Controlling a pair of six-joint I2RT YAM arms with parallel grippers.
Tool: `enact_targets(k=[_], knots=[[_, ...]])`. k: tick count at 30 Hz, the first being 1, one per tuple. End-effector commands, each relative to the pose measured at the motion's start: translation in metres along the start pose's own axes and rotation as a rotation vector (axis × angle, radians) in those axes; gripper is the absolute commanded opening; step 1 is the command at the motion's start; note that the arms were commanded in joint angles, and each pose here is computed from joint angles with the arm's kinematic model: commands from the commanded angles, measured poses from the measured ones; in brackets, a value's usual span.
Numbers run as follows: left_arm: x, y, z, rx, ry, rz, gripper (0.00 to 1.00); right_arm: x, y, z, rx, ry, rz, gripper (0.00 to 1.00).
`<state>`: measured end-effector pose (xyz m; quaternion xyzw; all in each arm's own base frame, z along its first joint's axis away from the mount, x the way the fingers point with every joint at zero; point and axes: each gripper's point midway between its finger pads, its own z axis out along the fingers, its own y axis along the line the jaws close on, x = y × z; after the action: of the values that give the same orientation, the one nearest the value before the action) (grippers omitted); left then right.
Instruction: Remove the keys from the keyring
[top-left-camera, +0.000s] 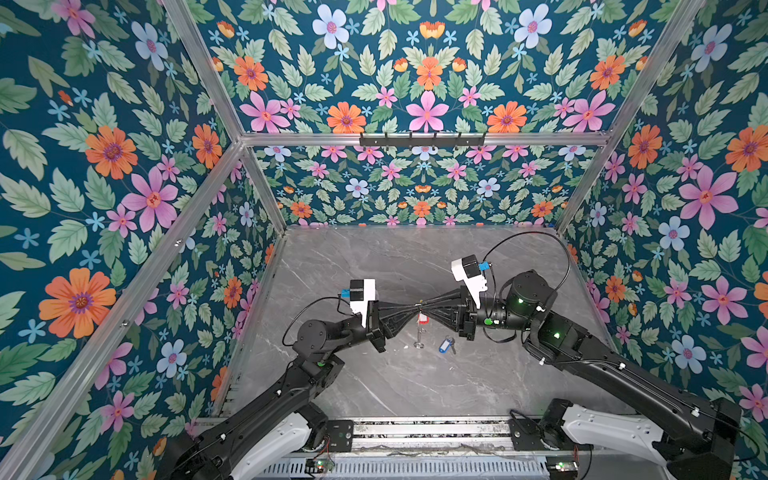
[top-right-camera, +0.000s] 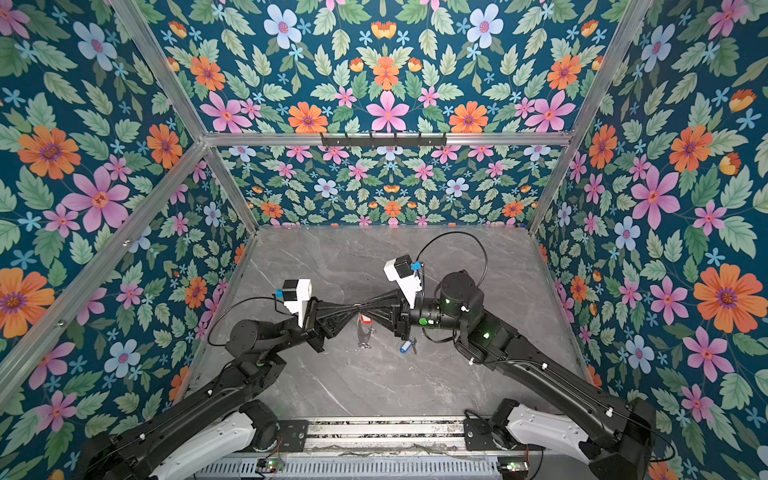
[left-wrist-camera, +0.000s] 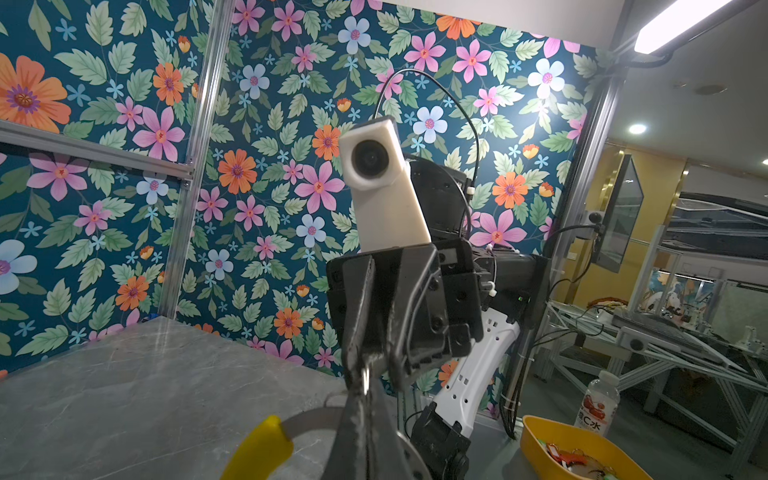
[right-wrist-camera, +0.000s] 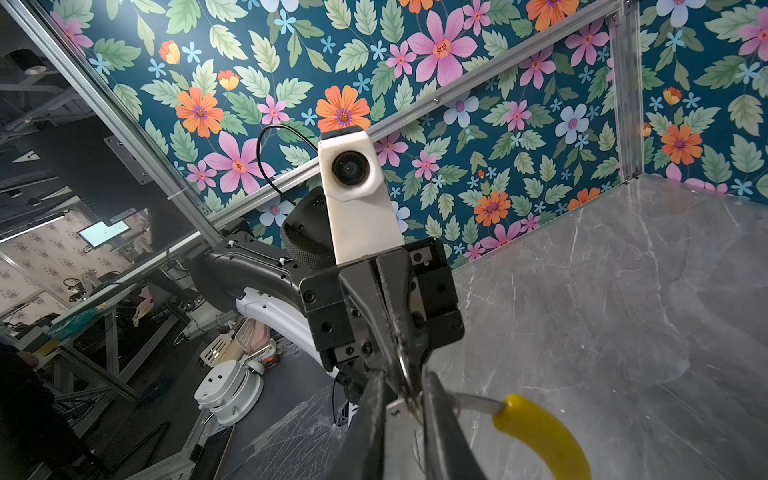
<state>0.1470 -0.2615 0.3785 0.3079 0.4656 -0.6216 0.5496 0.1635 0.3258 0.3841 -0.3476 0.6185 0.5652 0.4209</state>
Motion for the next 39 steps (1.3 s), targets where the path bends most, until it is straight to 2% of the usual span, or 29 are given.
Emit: enact_targets(k=[1, 5, 13, 16, 18, 22, 26, 32, 35, 39], knots=[[-0.008, -0.007, 0.0, 0.028, -0.03, 0.031, 0.0, -0.002, 0.003, 0.0, -0.012, -0.004, -0.011, 0.1], [-0.009, -0.007, 0.0, 0.03, -0.031, 0.027, 0.0, -0.001, 0.004, 0.0, -0.017, 0.0, -0.008, 0.0], [-0.01, -0.006, 0.001, 0.025, -0.03, 0.008, 0.0, 0.002, 0.0, -0.004, 0.026, 0.026, -0.011, 0.0], [-0.008, -0.003, 0.001, 0.002, -0.012, -0.015, 0.18, 0.003, 0.0, -0.012, 0.066, 0.052, -0.035, 0.0], [-0.007, -0.002, 0.001, -0.01, -0.001, -0.026, 0.25, 0.006, 0.0, -0.016, 0.086, 0.075, -0.043, 0.0], [-0.007, -0.003, 0.001, -0.02, 0.031, -0.043, 0.29, 0.013, 0.001, -0.025, 0.116, 0.149, -0.066, 0.0], [-0.002, -0.006, 0.007, -0.014, 0.131, -0.065, 0.32, 0.021, 0.003, -0.031, 0.128, 0.22, -0.08, 0.0], [0.017, -0.01, 0.017, 0.033, 0.32, -0.156, 0.3, 0.021, 0.006, -0.031, 0.117, 0.244, -0.09, 0.0], [0.02, -0.01, 0.018, 0.032, 0.374, -0.17, 0.27, 0.019, 0.007, -0.031, 0.117, 0.252, -0.099, 0.0], [0.024, -0.01, 0.017, 0.024, 0.419, -0.181, 0.28, 0.016, 0.008, -0.032, 0.118, 0.25, -0.109, 0.0]])
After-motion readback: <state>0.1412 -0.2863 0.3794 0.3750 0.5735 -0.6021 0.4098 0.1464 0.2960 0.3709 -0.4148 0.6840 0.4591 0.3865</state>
